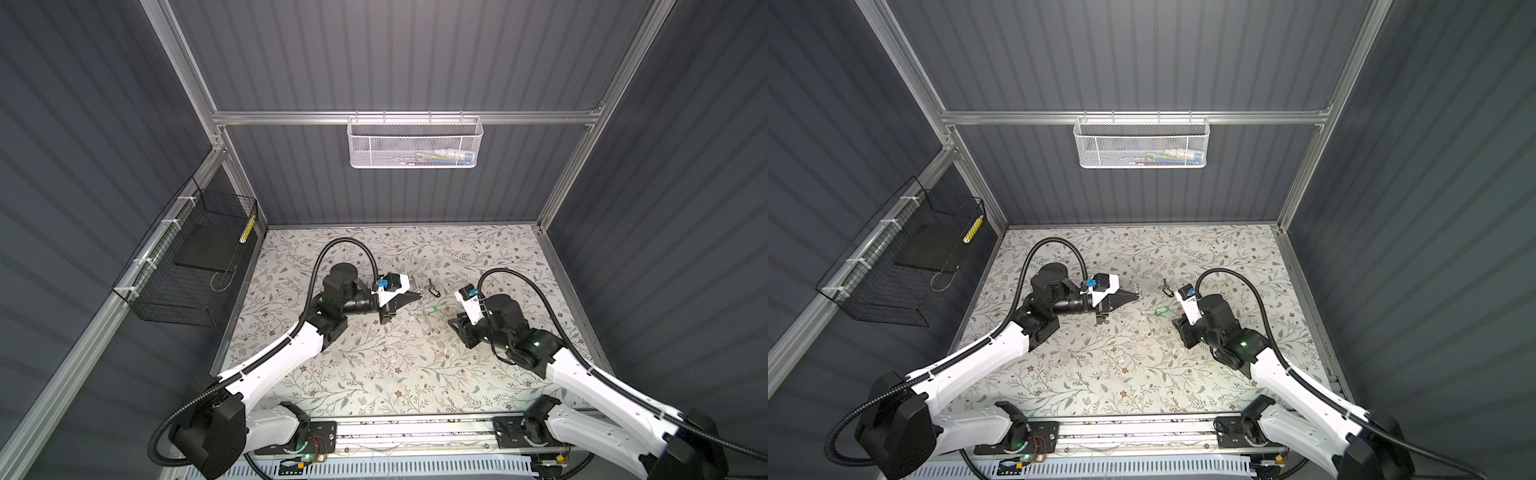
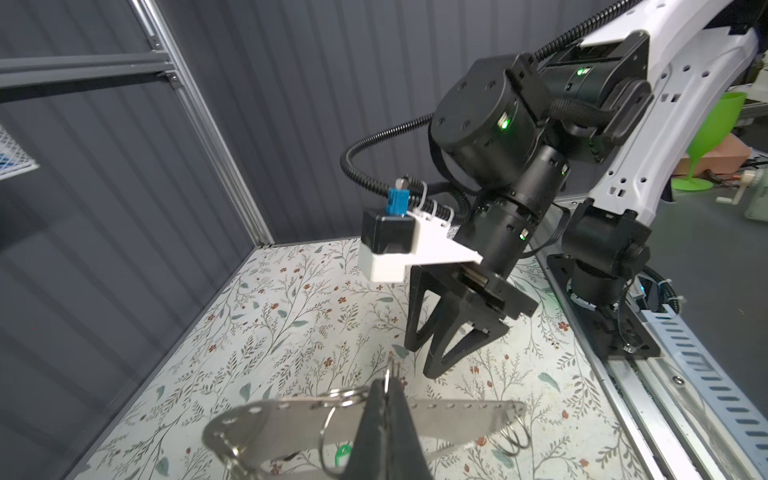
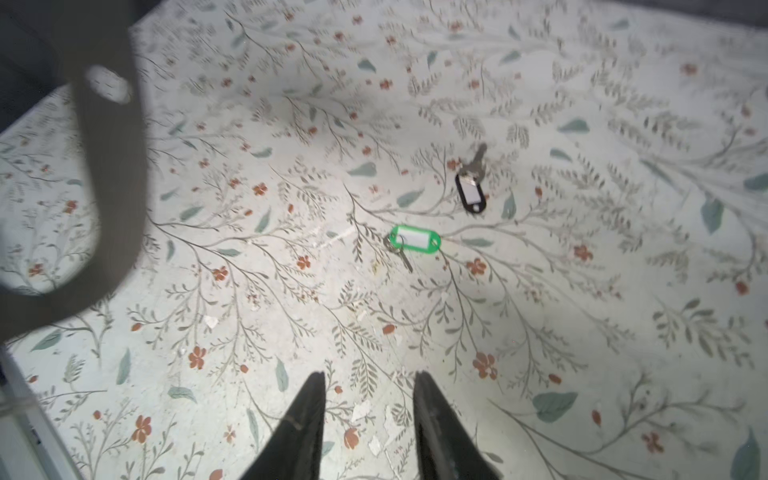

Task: Put the keys on the keyring
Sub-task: 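Release the ring and move the right gripper over the green key tag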

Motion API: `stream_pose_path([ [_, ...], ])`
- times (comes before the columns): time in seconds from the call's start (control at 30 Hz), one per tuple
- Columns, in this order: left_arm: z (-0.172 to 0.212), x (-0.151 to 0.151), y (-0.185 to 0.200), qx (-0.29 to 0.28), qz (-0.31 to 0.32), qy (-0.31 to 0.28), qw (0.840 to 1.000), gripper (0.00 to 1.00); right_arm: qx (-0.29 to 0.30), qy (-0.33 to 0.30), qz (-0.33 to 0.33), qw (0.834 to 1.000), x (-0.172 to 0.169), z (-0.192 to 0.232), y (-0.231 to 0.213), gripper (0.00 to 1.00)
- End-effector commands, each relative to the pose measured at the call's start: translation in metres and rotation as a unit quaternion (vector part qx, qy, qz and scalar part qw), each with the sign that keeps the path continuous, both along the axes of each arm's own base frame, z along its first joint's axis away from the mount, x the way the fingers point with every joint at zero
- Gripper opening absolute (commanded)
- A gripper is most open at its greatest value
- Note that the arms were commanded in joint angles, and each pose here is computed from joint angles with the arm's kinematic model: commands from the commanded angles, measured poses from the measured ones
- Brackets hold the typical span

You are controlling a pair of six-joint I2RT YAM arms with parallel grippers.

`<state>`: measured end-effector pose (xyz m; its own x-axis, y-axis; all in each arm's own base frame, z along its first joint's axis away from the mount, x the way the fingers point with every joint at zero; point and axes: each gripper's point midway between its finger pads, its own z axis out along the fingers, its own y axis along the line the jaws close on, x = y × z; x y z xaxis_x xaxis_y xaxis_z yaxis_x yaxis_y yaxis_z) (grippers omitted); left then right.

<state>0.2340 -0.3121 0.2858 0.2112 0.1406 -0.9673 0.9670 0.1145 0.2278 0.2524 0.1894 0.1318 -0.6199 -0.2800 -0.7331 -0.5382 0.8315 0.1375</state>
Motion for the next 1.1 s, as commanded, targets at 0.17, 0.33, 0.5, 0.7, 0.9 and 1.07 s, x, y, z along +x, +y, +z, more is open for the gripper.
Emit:
stream_pose_path([
  [0.17,-0.012,0.018,0.028,-0.005,0.059,0.004,0.998,0.0,-0.056,0.093,-0.002,0.994,0.034,-0.041,0.018,0.38],
  [0.33,-0.013,0.026,0.034,0.002,0.083,-0.012,0.996,0.0,-0.099,0.102,0.043,0.989,0.067,-0.057,0.024,0.42],
  [0.5,-0.013,0.03,0.041,0.009,0.104,-0.027,0.994,0.0,-0.123,0.165,0.028,0.978,0.098,-0.068,0.021,0.41],
  [0.7,-0.016,0.03,0.043,0.012,0.108,-0.028,0.994,0.0,-0.082,0.226,0.015,0.971,0.106,-0.077,0.043,0.37],
  [0.9,-0.018,0.032,0.042,0.013,0.108,-0.027,0.994,0.0,-0.067,0.26,0.002,0.963,0.097,-0.089,0.053,0.33],
  [1.07,-0.02,0.034,0.042,0.01,0.11,-0.026,0.994,0.0,-0.064,0.279,-0.019,0.958,0.09,-0.103,0.049,0.3],
])
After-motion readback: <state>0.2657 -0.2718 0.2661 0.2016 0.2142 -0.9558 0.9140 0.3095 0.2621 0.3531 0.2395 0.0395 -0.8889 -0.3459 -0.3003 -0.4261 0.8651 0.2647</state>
